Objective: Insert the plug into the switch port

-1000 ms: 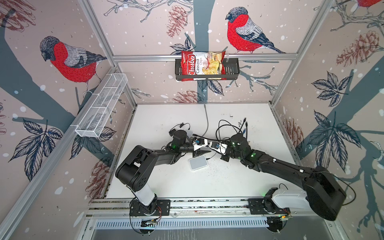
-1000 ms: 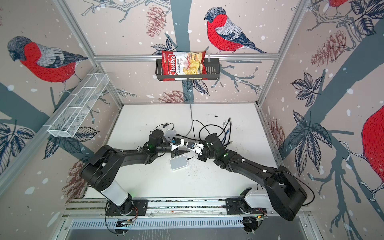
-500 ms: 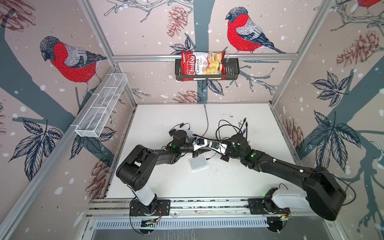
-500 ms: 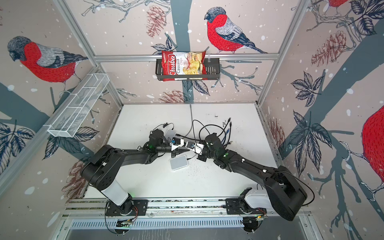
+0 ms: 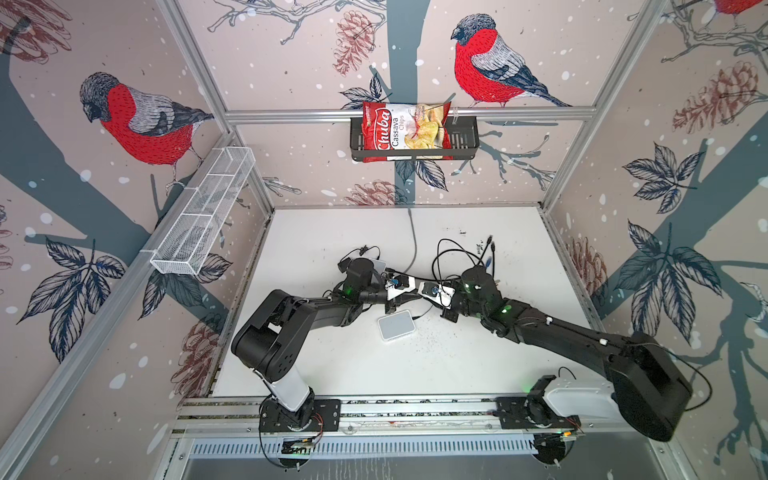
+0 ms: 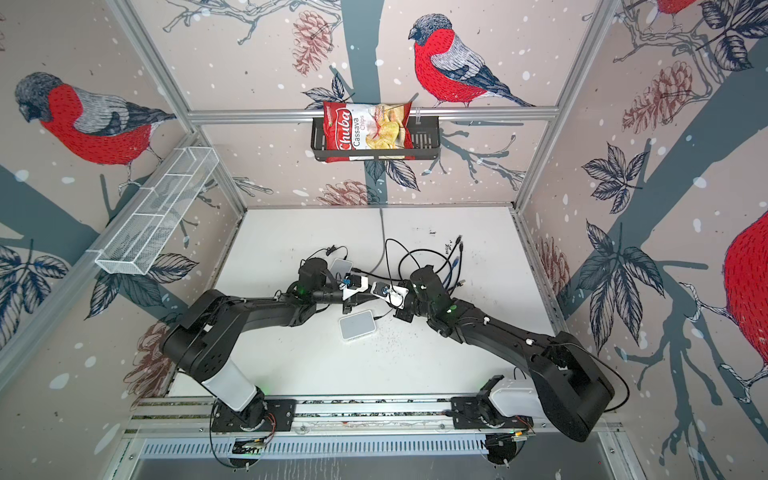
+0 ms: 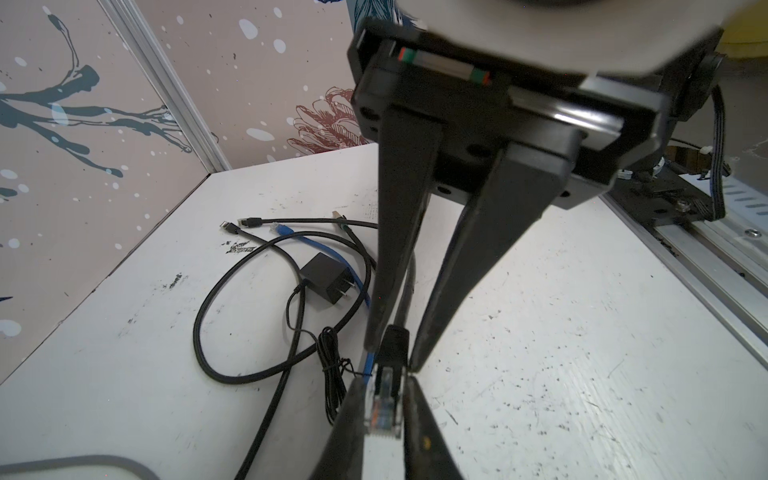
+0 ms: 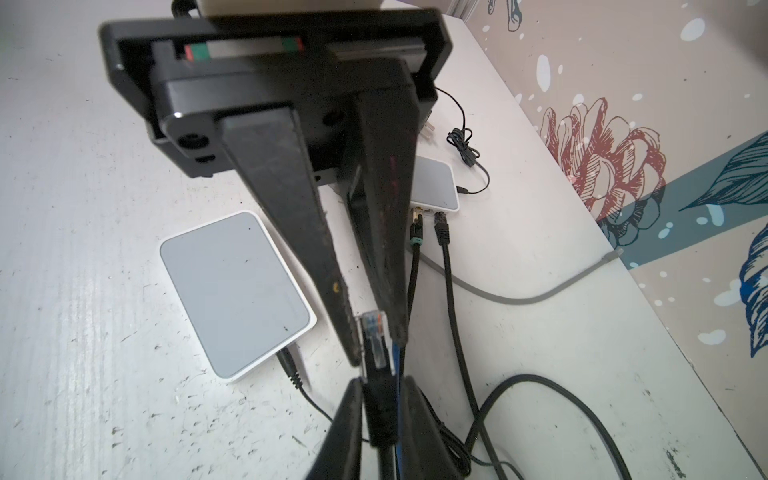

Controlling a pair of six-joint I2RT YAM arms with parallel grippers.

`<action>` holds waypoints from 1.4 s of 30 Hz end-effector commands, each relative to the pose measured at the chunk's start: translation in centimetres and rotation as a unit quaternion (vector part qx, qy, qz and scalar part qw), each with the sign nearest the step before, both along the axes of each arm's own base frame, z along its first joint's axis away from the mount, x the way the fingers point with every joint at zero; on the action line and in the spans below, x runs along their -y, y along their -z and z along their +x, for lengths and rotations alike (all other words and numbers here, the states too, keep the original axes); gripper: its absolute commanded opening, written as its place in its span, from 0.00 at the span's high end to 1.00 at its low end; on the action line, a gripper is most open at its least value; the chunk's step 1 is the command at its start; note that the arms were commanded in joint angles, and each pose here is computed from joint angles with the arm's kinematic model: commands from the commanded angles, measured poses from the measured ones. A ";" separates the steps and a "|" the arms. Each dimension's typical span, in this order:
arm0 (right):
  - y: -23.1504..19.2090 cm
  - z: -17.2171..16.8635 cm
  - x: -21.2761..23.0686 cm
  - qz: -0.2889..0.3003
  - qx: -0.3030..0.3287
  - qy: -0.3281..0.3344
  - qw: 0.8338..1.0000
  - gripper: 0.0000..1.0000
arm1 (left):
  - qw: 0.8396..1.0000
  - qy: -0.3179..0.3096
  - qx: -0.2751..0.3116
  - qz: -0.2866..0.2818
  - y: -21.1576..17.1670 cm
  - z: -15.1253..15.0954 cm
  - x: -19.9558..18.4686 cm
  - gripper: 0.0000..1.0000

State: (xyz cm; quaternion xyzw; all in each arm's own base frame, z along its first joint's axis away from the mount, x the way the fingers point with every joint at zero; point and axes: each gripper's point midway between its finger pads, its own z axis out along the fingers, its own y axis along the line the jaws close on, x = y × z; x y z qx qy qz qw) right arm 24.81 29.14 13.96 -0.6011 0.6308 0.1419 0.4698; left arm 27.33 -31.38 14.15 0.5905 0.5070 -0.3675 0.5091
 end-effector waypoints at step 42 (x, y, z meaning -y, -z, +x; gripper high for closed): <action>0.4 0.8 -1.9 0.018 -0.040 -0.033 0.998 0.97 | 1.000 -0.012 0.021 -0.019 -1.3 -0.7 -1.5 0.80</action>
